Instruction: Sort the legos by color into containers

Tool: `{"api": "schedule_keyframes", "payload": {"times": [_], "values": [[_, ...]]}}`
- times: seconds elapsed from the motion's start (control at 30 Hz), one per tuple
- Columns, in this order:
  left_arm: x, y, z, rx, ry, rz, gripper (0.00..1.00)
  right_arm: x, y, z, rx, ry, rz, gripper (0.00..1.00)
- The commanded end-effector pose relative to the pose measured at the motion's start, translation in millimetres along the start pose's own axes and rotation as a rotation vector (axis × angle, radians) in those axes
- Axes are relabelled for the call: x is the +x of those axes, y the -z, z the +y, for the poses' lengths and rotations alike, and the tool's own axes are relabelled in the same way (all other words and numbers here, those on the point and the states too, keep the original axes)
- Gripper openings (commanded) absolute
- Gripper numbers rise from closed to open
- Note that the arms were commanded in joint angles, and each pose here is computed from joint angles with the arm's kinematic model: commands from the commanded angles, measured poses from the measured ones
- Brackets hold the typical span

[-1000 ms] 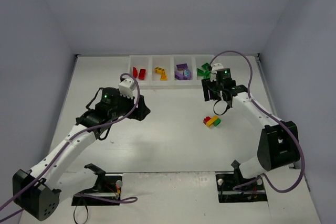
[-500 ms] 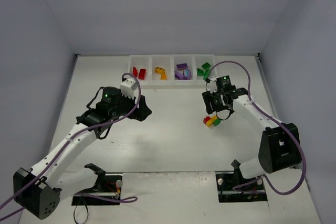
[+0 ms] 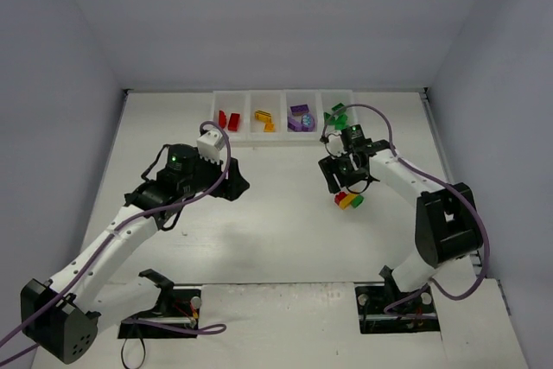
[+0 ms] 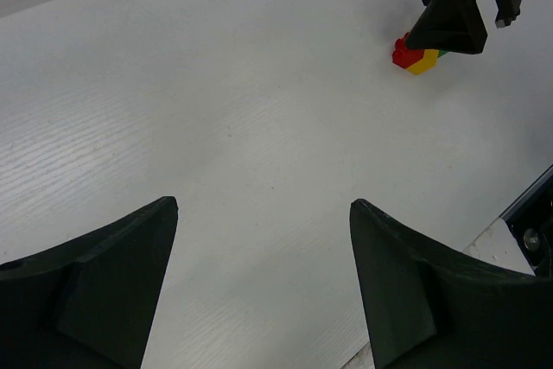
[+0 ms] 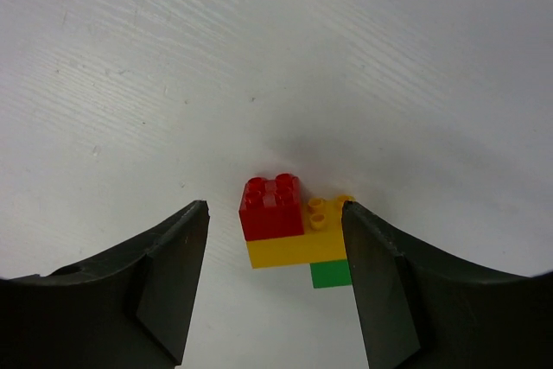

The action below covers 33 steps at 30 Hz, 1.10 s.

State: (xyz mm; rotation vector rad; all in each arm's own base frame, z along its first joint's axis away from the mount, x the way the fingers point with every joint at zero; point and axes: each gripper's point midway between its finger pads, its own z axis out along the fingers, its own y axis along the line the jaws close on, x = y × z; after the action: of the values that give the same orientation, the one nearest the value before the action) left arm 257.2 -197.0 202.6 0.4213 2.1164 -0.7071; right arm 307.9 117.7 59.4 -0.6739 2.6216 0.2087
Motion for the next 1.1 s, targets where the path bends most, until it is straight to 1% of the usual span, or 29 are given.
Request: {"api": "schedule_keyframes", "payload": {"times": [0.0,0.23,0.4,0.57,0.6,0.7,0.73,0.77,0.8,0.9,0.93,0.97,1.03,1.07], "values": [[-20,4,-9,0.032,-0.016,-0.068,0.74,-13,0,1,0.014,0.039,-0.008,0.60],[-16,6,-6,0.016,-0.019,-0.066,0.74,4,-17,4,0.022,0.036,0.075,0.59],[-15,4,-5,0.014,-0.018,-0.061,0.74,12,-23,5,0.035,0.038,0.109,0.59],[-16,1,-4,0.014,-0.018,-0.058,0.74,19,-27,4,0.055,0.043,0.138,0.54],[-15,1,-5,0.016,-0.016,-0.054,0.74,21,-28,5,0.053,0.043,0.142,0.52],[-15,1,-4,0.014,-0.015,-0.055,0.74,21,-30,6,0.050,0.048,0.148,0.36],[-15,1,-4,0.013,-0.016,-0.056,0.74,18,-30,9,0.048,0.063,0.143,0.22],[-16,2,-4,0.010,-0.016,-0.060,0.74,14,-30,12,0.045,0.080,0.135,0.17],[-15,3,-3,0.006,-0.016,-0.058,0.74,11,-31,16,0.040,0.109,0.133,0.07],[-16,6,-3,-0.003,-0.013,-0.067,0.74,-10,-35,42,0.010,0.199,0.102,0.01],[-15,7,0,-0.015,-0.011,-0.068,0.74,-18,-37,51,-0.004,0.222,0.088,0.00],[-17,10,0,-0.024,-0.009,-0.081,0.74,-35,-35,68,-0.024,0.264,0.049,0.00],[-16,14,5,-0.054,0.007,-0.087,0.74,-46,-43,88,-0.053,0.318,0.038,0.00],[-18,19,9,-0.085,0.010,-0.105,0.74,-59,-49,108,-0.076,0.364,0.021,0.00]]}}
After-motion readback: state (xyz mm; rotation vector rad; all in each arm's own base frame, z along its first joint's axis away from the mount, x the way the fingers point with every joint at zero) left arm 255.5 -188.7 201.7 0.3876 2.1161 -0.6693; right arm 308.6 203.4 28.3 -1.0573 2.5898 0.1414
